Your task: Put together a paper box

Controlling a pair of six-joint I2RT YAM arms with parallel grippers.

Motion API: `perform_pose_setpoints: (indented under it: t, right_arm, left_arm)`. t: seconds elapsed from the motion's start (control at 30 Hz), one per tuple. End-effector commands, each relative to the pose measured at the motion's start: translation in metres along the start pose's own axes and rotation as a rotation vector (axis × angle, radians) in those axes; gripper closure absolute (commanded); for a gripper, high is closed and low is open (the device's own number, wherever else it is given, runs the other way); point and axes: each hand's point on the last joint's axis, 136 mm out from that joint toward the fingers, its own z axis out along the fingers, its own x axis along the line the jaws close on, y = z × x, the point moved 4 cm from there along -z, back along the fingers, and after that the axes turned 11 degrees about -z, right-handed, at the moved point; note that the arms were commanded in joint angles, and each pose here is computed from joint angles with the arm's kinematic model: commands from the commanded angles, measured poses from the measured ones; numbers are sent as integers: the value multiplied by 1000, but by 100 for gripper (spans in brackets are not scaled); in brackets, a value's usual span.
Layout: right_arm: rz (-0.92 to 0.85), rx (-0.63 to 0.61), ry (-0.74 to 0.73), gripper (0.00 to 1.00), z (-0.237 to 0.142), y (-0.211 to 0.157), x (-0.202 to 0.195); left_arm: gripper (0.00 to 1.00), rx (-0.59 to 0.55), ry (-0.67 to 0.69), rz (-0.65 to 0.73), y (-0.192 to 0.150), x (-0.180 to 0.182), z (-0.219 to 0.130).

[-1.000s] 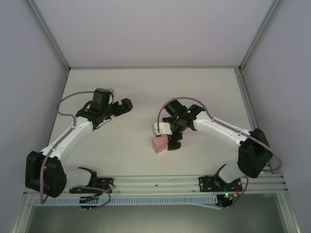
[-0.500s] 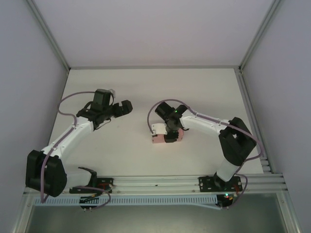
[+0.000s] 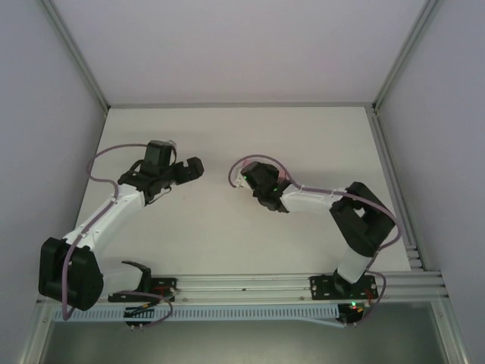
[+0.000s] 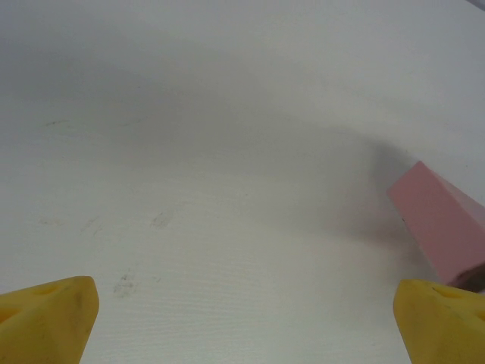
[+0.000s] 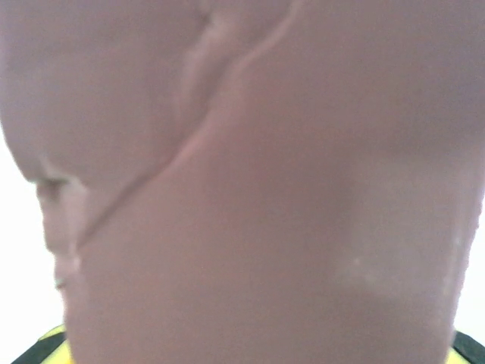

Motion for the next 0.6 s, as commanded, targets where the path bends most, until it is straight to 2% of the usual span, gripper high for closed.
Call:
perform_pose_setpoints:
  t: [0.0, 0.1, 0.2, 0.3, 0.33, 0.37, 0.47, 0.57]
  right_arm:
    - [-2, 23, -183, 63, 6, 5, -7]
    - [-51, -61, -153, 60, 2, 12, 15]
    - [-105, -164, -59, 47, -11, 18, 37]
    - [-116, -204, 22, 35, -25, 16, 47]
    - [-122, -201, 69, 21, -29, 12, 52]
    - [-128, -193, 114, 1, -33, 9, 55]
    - [-99, -194, 214, 0, -47, 5, 55]
    - [-59, -279, 261, 0, -72, 7, 48]
  left_arm:
    - [0, -20, 44, 12, 0, 10, -7]
    - [0, -28, 61, 12, 1, 13, -8]
    - [0, -32, 65, 15, 0, 14, -9]
    - [0, -38, 71, 18, 1, 16, -9]
    - [1, -39, 71, 19, 1, 15, -9]
    - [1, -41, 70, 19, 1, 15, -10]
    - [0, -45, 71, 29, 3, 13, -10]
    - [1, -54, 75, 36, 6, 13, -11]
